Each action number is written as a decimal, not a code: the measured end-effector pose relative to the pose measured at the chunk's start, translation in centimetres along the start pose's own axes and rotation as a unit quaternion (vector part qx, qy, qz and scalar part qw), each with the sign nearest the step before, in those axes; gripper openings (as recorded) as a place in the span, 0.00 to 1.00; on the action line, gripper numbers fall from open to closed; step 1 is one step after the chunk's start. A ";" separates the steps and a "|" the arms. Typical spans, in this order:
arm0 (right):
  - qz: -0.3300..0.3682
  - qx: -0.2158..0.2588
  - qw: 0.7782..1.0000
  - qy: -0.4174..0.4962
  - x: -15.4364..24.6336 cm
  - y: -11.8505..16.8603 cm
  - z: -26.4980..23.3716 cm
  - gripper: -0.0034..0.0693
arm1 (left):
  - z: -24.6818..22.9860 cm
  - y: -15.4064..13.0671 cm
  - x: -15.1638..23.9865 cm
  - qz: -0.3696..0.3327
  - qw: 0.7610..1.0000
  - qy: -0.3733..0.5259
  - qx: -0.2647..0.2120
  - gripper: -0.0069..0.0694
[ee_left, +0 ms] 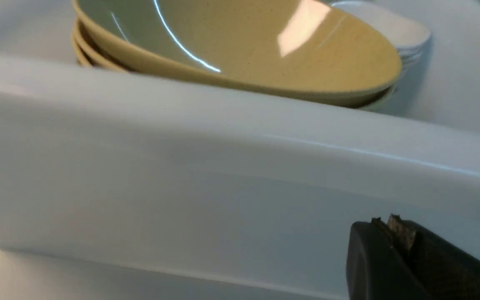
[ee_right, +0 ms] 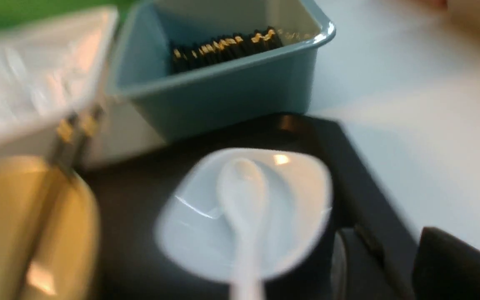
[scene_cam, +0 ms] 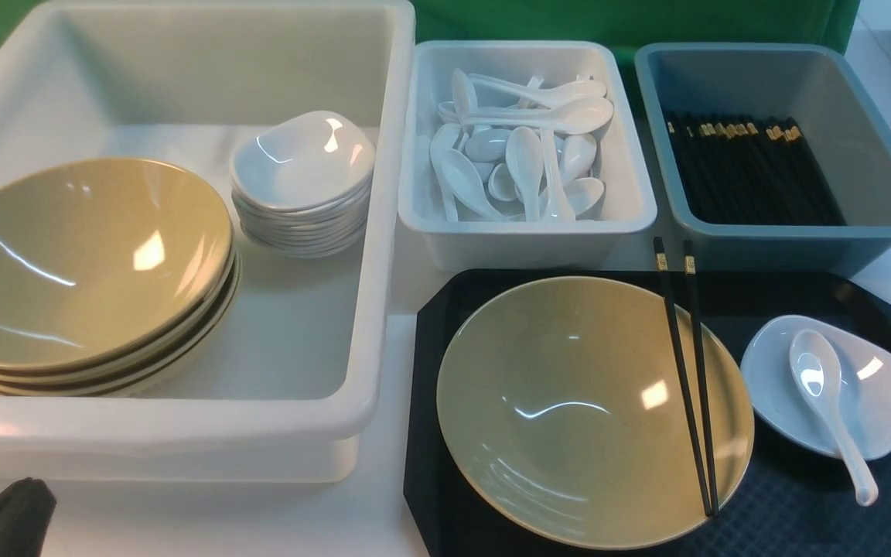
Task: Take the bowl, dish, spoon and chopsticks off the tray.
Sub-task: Use the right arm to grab the chopsticks
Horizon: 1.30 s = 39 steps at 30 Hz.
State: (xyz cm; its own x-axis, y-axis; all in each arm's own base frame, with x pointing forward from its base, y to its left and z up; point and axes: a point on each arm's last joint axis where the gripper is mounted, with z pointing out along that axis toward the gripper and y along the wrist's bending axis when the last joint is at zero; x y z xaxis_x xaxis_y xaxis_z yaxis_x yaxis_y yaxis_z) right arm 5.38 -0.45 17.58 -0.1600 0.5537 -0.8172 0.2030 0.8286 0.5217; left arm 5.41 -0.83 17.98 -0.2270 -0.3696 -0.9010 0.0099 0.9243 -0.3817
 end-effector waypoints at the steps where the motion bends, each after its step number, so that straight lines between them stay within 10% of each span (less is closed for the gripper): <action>1: 0.101 -0.011 0.995 0.008 0.1 0.2 0.0 0.37 | 0.0 -0.4 -0.1 -0.115 0.993 -0.004 0.022 0.08; 6: 0.297 -0.022 0.954 0.021 0.2 0.5 0.0 0.37 | -0.1 -1.3 -0.6 -0.407 0.910 0.000 0.078 0.08; 15: 0.217 -0.021 0.976 0.026 0.4 0.5 0.0 0.37 | -0.2 -1.5 -0.7 -0.450 0.888 0.005 0.092 0.08; 22: 0.050 -0.064 0.997 0.016 -2.7 3.1 -1.8 0.33 | -3.4 -5.1 -6.6 -0.173 0.969 -0.056 0.170 0.08; 27: -0.104 -0.072 0.992 0.018 -7.7 6.4 -2.5 0.15 | -2.9 -7.1 -11.2 0.049 0.990 -0.018 0.135 0.08; 34: -0.256 -0.077 0.947 0.178 -13.0 11.1 0.2 0.09 | 1.7 -7.8 -15.8 0.225 0.942 0.243 0.051 0.08; 39: -0.330 -0.116 0.889 0.296 -14.1 13.8 2.8 0.09 | 4.2 -9.8 -17.5 0.306 0.886 0.340 0.077 0.08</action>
State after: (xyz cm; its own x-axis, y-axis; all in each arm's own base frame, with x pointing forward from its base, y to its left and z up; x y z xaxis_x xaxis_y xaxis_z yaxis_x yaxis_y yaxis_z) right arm 13.14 2.98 35.63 -0.6645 -0.1692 -0.7279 -0.3172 0.9458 0.0697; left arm 13.35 -3.87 36.61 -0.6664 0.3871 -0.6373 0.4547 0.8883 0.0640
